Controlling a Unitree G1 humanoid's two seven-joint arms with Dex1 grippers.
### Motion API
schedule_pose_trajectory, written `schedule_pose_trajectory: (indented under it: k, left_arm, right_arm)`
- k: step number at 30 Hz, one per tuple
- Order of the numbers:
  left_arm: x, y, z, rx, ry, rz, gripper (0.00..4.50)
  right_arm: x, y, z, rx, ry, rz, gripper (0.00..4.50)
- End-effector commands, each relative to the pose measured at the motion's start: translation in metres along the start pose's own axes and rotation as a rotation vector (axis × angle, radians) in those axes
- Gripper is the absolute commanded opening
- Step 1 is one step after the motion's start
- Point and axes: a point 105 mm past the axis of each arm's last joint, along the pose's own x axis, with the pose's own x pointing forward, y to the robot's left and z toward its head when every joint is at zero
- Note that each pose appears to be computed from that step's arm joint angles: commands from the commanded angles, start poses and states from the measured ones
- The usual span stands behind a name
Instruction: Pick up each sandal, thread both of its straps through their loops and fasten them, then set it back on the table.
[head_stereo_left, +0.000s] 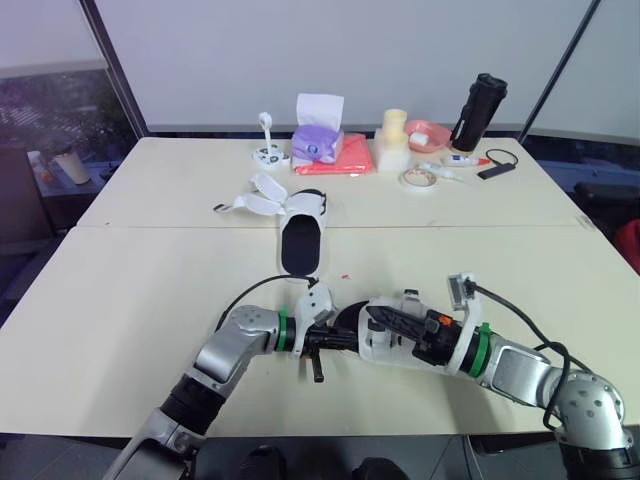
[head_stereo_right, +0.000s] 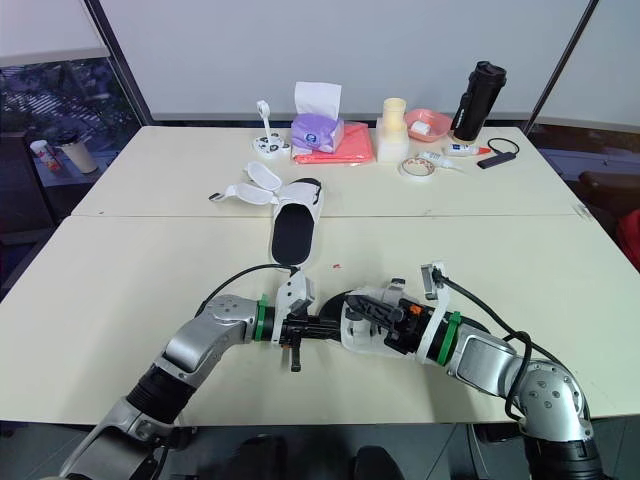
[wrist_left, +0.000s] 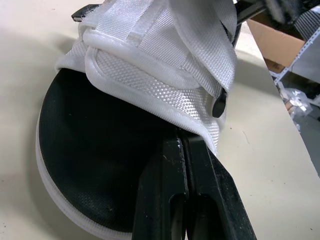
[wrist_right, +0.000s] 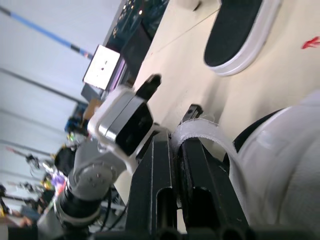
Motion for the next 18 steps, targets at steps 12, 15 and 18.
schedule_pose_trajectory:
  k: [12,15,18]
  left_arm:
    - [0.002,-0.006,-0.058,-0.16,0.173,0.0,0.0]
    - [0.002,-0.005,-0.058,-0.158,0.175,-0.004,0.0]
    - [0.003,-0.004,-0.057,-0.155,0.176,-0.007,0.0]
  right_arm:
    - [-0.01,0.037,0.077,-0.409,-0.093,0.039,3.91]
    - [-0.002,0.029,0.078,-0.688,0.063,-0.035,3.91]
    - [0.006,0.017,0.07,-0.773,0.173,-0.015,3.91]
